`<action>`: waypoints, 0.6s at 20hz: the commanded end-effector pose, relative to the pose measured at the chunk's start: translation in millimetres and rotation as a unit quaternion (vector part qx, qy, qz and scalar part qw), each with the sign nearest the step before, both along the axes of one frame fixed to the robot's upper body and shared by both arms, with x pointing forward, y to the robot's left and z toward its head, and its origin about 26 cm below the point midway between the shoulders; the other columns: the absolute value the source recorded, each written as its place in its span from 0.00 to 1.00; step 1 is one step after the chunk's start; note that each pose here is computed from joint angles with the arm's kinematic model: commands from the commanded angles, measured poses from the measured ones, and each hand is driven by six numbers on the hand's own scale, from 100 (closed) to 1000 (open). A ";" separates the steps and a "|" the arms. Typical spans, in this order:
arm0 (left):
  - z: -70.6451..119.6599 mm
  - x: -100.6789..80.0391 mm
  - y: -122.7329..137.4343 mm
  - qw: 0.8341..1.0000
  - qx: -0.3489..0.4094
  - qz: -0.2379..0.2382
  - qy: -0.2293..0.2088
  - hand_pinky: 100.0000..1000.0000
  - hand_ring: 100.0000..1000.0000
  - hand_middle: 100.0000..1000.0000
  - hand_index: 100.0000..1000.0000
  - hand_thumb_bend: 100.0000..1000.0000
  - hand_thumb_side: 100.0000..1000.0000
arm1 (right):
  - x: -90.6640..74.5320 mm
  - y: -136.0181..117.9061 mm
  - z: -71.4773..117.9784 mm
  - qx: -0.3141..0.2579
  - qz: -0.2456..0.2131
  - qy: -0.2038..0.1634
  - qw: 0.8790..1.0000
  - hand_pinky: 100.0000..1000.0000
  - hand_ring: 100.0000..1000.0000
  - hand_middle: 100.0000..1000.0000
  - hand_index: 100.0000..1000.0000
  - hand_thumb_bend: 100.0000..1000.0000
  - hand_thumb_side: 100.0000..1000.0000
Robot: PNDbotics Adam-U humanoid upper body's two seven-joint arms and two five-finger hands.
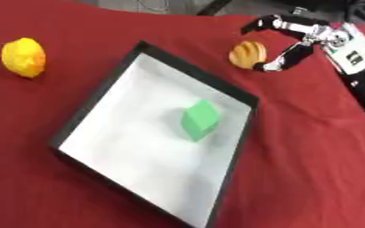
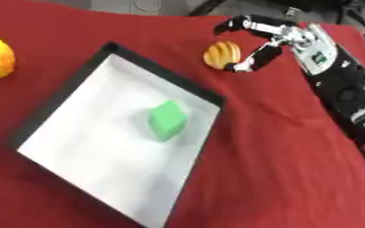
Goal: Pick up objects on the table and place them in the box.
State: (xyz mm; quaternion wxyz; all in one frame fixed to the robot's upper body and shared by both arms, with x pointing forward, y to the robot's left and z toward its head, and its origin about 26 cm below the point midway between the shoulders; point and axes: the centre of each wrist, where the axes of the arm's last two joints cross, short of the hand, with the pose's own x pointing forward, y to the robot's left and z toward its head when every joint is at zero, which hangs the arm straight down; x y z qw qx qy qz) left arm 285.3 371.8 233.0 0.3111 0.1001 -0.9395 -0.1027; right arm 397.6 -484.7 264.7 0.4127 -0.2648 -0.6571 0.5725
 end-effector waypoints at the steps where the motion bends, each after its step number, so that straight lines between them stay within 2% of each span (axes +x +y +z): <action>1: 10.1 -2.9 -0.4 1.000 0.013 0.001 -0.014 0.88 0.60 0.72 0.82 0.00 0.74 | -9.4 -15.5 15.9 -0.068 0.032 0.004 0.997 0.95 0.94 0.83 0.91 0.34 0.13; 8: 7.6 -2.5 0.7 1.000 0.013 0.005 -0.011 0.89 0.60 0.72 0.82 0.00 0.74 | -11.0 -21.3 10.6 -0.058 0.002 -0.006 0.998 0.94 0.92 0.80 0.89 0.31 0.16; 12: 5.6 -2.3 1.5 1.000 0.014 0.007 -0.007 0.89 0.60 0.72 0.82 0.00 0.75 | -10.8 -22.1 8.9 -0.051 -0.012 -0.008 0.999 0.92 0.90 0.75 0.86 0.22 0.18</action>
